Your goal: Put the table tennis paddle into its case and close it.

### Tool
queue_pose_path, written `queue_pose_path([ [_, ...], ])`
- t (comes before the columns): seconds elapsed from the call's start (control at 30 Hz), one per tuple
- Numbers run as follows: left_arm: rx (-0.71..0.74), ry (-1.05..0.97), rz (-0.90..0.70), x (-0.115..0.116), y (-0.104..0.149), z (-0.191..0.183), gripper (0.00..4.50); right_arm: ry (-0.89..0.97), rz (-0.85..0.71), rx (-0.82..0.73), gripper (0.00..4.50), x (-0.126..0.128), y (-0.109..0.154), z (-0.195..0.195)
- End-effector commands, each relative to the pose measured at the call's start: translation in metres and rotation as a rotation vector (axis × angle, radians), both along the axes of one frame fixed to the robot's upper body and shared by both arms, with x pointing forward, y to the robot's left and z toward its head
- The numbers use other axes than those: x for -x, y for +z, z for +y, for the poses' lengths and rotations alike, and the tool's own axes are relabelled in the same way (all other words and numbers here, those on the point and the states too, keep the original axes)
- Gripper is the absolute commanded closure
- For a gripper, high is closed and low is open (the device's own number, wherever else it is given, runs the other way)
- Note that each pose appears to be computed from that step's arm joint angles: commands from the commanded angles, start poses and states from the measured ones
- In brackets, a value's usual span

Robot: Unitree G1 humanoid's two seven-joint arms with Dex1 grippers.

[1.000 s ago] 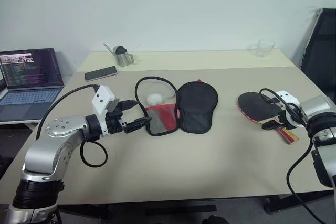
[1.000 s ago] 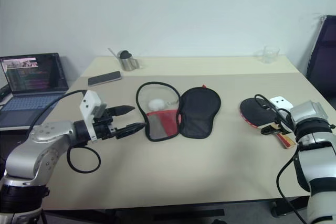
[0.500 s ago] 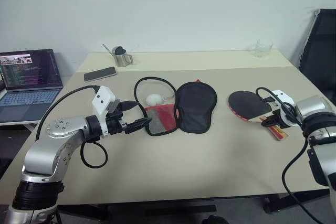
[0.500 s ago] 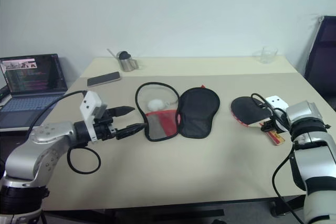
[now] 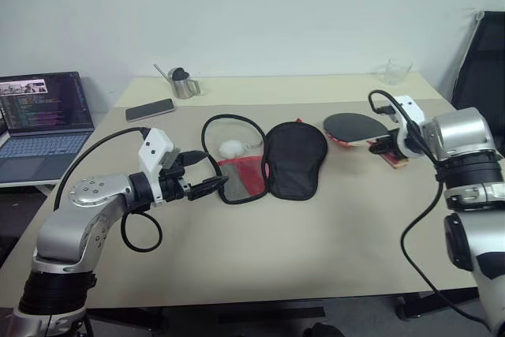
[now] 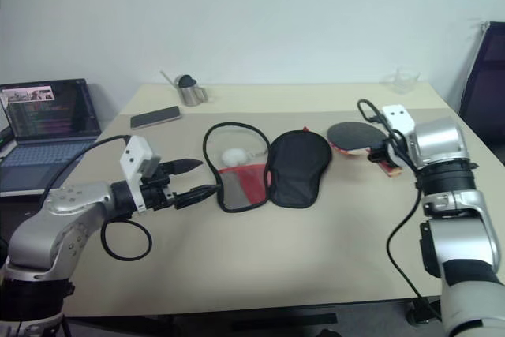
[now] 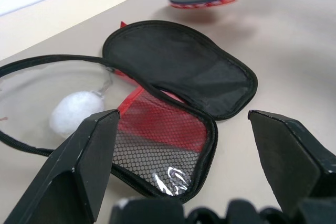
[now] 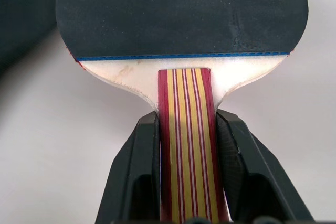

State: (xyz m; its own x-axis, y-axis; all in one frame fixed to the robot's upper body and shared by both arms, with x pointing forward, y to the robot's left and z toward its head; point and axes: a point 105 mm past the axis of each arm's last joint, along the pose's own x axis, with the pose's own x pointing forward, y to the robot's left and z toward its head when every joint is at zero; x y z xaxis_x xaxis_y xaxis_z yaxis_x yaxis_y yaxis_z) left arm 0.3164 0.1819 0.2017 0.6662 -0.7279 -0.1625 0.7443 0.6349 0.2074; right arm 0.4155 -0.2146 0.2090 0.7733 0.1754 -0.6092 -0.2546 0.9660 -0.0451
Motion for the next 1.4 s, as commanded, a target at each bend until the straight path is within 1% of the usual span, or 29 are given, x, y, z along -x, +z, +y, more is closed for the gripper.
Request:
queue_pose_path([
  [0.03, -0.003, -0.013, -0.048, 0.001, 0.013, -0.001, 0.21, -0.006, -0.083, -0.046, 3.38, 0.003, 0.024, 0.022],
  [0.1, -0.003, -0.014, -0.046, 0.001, 0.012, -0.002, 0.21, -0.007, -0.086, -0.071, 3.38, 0.004, 0.025, 0.033],
  [0.23, -0.003, -0.017, -0.039, 0.002, 0.010, -0.003, 0.21, 0.031, -0.108, -0.144, 3.38, 0.007, 0.029, 0.078],
  [0.3, -0.003, -0.017, -0.039, 0.002, 0.010, -0.003, 0.21, 0.050, -0.123, -0.146, 3.38, 0.011, 0.028, 0.095],
  [0.4, -0.005, -0.016, -0.035, 0.002, 0.009, -0.003, 0.21, 0.084, -0.179, -0.149, 3.38, 0.015, 0.029, 0.132],
  [0.5, -0.003, -0.020, -0.032, 0.002, 0.008, -0.005, 0.21, 0.075, -0.181, -0.223, 3.38, 0.015, 0.026, 0.157],
  [0.7, -0.005, -0.026, -0.020, 0.002, 0.004, -0.008, 0.21, -0.089, -0.118, -0.273, 3.38, 0.014, 0.000, 0.178],
  [0.93, -0.003, -0.032, -0.016, 0.002, 0.004, -0.010, 0.21, -0.136, -0.081, -0.280, 3.38, 0.017, -0.007, 0.186],
  [1.1, -0.006, -0.035, -0.017, 0.000, 0.005, -0.011, 0.21, -0.109, -0.047, -0.319, 3.38, 0.022, -0.011, 0.205],
  [1.23, -0.009, -0.038, -0.017, -0.001, 0.005, -0.012, 0.21, -0.015, -0.030, -0.365, 3.38, 0.029, -0.008, 0.233],
  [1.4, -0.010, -0.035, -0.016, 0.000, 0.005, -0.011, 0.21, 0.012, 0.001, -0.367, 3.38, 0.033, -0.017, 0.240],
])
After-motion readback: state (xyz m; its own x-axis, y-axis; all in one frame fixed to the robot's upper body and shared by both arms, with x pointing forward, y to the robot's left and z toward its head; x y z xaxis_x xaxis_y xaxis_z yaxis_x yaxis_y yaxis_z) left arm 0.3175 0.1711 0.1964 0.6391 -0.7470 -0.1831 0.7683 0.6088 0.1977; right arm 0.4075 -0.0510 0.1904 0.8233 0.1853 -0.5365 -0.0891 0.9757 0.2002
